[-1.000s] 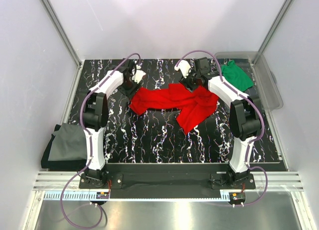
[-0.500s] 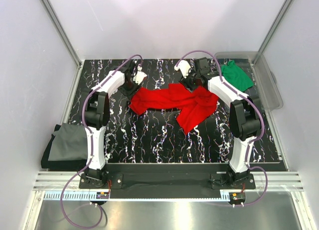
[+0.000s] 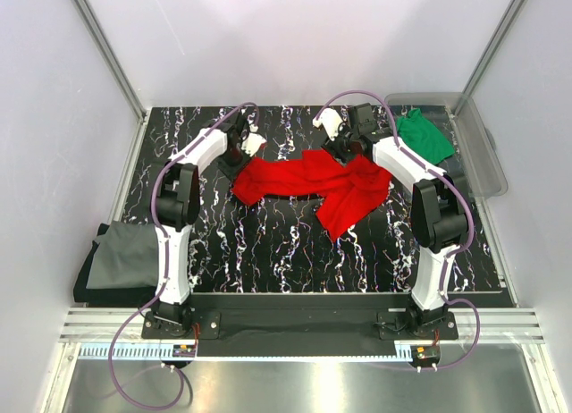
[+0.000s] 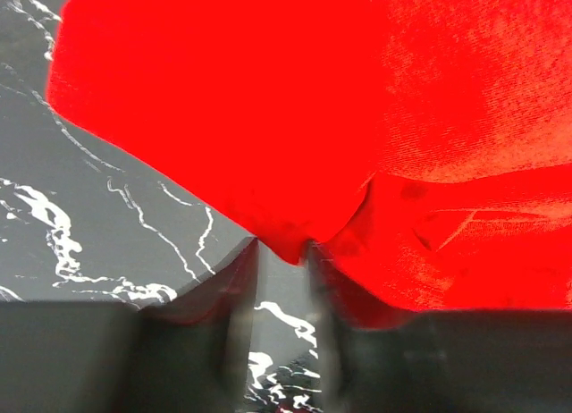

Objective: Fold and stack the t-shirts
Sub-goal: Flatten the tshirt out

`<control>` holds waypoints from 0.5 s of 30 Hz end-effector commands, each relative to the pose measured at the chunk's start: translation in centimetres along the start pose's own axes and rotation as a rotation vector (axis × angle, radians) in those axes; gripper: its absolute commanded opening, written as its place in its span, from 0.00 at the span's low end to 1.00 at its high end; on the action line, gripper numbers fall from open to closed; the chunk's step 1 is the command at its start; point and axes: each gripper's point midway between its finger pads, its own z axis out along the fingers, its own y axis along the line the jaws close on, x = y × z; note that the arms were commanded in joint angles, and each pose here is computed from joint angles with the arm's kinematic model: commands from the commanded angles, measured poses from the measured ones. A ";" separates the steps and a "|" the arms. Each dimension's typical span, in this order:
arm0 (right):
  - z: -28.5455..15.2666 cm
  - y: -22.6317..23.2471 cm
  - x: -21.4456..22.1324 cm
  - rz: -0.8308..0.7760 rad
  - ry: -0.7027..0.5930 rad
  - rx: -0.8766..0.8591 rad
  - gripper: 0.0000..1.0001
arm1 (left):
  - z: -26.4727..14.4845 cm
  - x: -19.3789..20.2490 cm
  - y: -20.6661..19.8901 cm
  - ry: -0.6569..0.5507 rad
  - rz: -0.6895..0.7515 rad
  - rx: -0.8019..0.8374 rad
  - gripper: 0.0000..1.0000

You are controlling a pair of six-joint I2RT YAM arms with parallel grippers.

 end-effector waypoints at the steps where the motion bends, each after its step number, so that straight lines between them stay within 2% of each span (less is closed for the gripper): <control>1: -0.1 -0.5 -1.5 -0.007 -0.031 0.023 0.60 | -0.8 -1.8 0.3 -0.049 0.021 0.003 0.21; 6: 0.3 -0.7 -1.4 -0.002 -0.026 0.027 0.60 | -1.0 -2.4 -0.1 -0.073 0.008 0.028 0.06; 7: 0.3 -0.6 -1.5 -0.003 -0.028 0.027 0.60 | -1.2 -2.5 -0.1 -0.079 0.007 0.030 0.00; 15: 1.9 -1.6 -2.9 0.024 -0.057 0.033 0.60 | -7.6 -3.5 0.9 -0.201 -0.036 -0.043 0.00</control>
